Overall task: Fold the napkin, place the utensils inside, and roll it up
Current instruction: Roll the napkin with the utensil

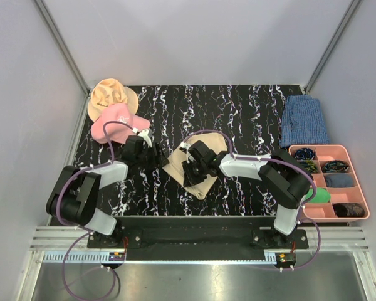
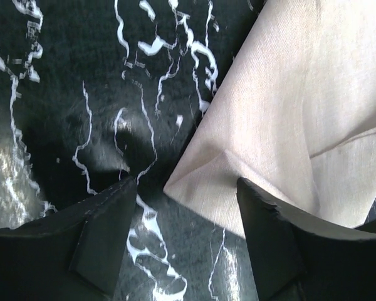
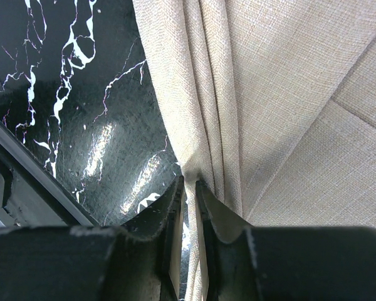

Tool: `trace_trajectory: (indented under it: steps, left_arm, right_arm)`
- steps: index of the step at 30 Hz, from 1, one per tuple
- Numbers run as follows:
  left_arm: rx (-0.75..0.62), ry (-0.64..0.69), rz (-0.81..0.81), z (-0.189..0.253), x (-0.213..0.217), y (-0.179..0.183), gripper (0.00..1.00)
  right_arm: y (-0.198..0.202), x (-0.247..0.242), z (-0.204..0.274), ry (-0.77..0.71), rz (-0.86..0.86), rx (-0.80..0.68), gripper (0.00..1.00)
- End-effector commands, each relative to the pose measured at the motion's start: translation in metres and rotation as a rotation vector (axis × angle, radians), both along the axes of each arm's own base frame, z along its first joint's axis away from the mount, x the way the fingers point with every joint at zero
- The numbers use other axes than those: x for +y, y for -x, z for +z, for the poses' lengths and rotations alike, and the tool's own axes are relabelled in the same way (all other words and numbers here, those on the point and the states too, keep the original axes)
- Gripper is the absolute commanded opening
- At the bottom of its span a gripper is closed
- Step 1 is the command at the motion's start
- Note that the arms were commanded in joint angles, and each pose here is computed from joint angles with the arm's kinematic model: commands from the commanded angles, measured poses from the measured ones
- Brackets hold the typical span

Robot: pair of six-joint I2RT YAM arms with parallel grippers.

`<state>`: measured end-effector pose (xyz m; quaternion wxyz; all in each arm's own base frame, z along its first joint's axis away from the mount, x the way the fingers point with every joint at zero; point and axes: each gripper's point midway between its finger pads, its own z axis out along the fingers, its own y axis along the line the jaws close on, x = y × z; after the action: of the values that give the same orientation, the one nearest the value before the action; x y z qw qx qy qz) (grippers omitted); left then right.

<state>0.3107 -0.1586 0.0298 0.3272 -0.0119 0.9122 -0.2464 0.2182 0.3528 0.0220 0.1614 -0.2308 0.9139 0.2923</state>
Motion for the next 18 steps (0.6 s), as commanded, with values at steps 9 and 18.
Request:
trace_trajectory:
  steps: [9,18]
  left_arm:
    - [-0.002,0.072,-0.065,-0.008,-0.018,-0.008,0.56]
    - [0.044,0.153,-0.106,-0.018,-0.029,0.012,0.38]
  right_arm:
    - [0.017,-0.025,-0.029,0.108,0.002,0.077,0.22]
    - [0.016,-0.023,-0.026,0.103,0.003,0.071,0.22]
